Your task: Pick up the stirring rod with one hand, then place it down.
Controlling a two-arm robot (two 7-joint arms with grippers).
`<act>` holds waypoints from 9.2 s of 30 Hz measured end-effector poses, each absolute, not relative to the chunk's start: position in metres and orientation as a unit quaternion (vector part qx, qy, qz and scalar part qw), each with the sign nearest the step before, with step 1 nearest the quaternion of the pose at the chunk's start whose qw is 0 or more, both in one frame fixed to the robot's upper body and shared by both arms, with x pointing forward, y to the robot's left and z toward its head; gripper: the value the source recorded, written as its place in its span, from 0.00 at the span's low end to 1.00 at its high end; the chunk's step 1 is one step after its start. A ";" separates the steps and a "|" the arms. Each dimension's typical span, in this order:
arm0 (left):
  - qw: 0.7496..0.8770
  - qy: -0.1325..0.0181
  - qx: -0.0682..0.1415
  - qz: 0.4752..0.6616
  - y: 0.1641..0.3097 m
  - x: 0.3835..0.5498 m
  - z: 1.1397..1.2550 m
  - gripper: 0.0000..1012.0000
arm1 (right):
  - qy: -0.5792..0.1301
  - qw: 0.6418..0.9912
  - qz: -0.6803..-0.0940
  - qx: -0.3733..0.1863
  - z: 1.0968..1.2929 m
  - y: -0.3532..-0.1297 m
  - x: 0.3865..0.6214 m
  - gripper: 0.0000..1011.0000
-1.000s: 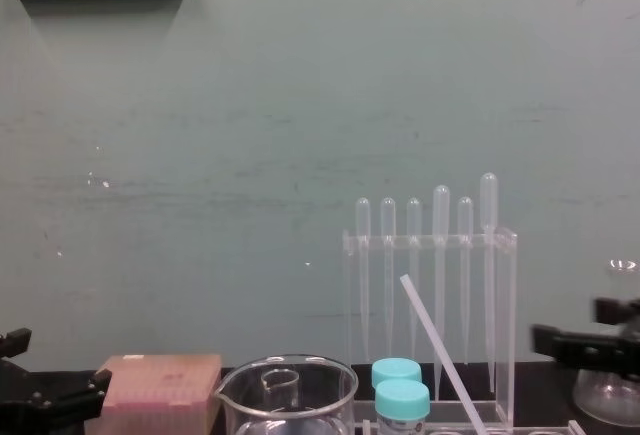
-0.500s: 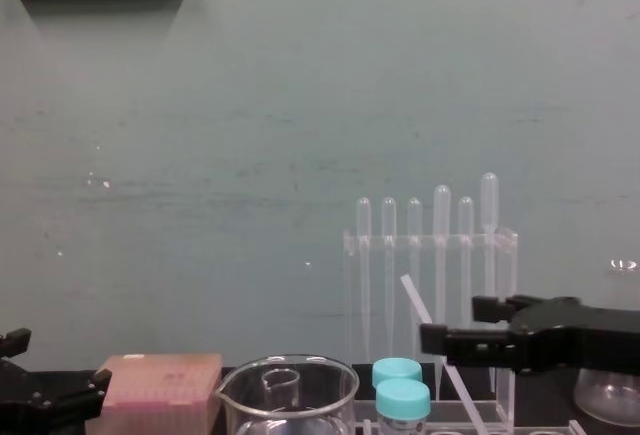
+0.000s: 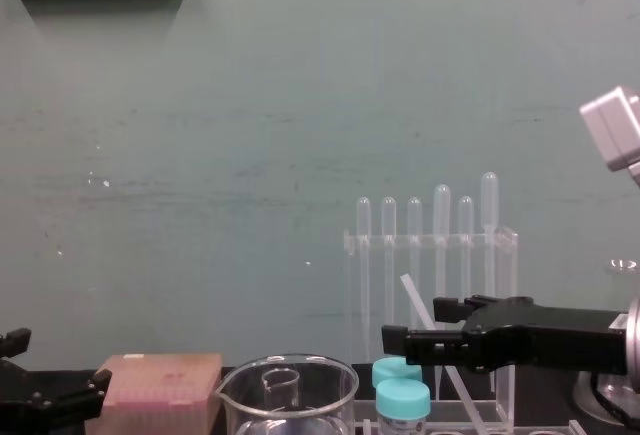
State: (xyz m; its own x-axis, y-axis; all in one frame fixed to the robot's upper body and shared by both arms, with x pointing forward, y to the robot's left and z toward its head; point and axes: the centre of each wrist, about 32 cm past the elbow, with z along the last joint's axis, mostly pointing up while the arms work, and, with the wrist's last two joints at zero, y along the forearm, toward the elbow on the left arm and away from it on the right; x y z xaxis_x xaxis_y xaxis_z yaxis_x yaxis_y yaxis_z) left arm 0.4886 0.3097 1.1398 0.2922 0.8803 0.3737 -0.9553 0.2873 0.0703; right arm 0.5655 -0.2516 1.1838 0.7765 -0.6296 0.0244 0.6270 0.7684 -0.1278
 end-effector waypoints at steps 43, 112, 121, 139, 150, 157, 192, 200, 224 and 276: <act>0.791 -0.132 0.142 0.580 0.310 0.489 1.140 0.99 | 0.011 0.940 -0.335 -0.067 1.184 -0.251 0.566 0.15; 0.791 -0.132 0.142 0.580 0.310 0.489 1.140 0.99 | -0.131 0.908 -0.368 0.148 1.227 -0.274 0.525 0.07; 0.791 -0.132 0.141 0.580 0.310 0.489 1.140 0.99 | -0.127 0.910 -0.366 0.147 1.224 -0.276 0.525 0.07; 0.791 -0.132 0.141 0.580 0.310 0.489 1.140 0.99 | -0.124 0.911 -0.366 0.145 1.223 -0.277 0.522 0.07; 0.791 -0.132 0.142 0.580 0.310 0.489 1.140 0.99 | -0.123 0.911 -0.366 0.144 1.222 -0.276 0.521 0.07; 0.791 -0.132 0.142 0.580 0.310 0.489 1.140 0.99 | -0.121 0.912 -0.365 0.142 1.221 -0.275 0.521 0.07; 0.791 -0.132 0.141 0.580 0.310 0.489 1.140 0.99 | -0.103 0.922 -0.347 0.135 1.195 -0.281 0.524 0.07; 0.791 -0.132 0.141 0.580 0.310 0.489 1.140 0.99 | -0.083 0.920 -0.359 0.131 1.175 -0.280 0.527 0.07; 0.791 -0.132 0.142 0.580 0.310 0.489 1.140 0.99 | -0.067 0.923 -0.361 0.115 1.148 -0.266 0.546 0.07; 0.791 -0.132 0.142 0.580 0.310 0.489 1.140 0.99 | -0.040 0.925 -0.370 0.074 1.128 -0.265 0.545 0.42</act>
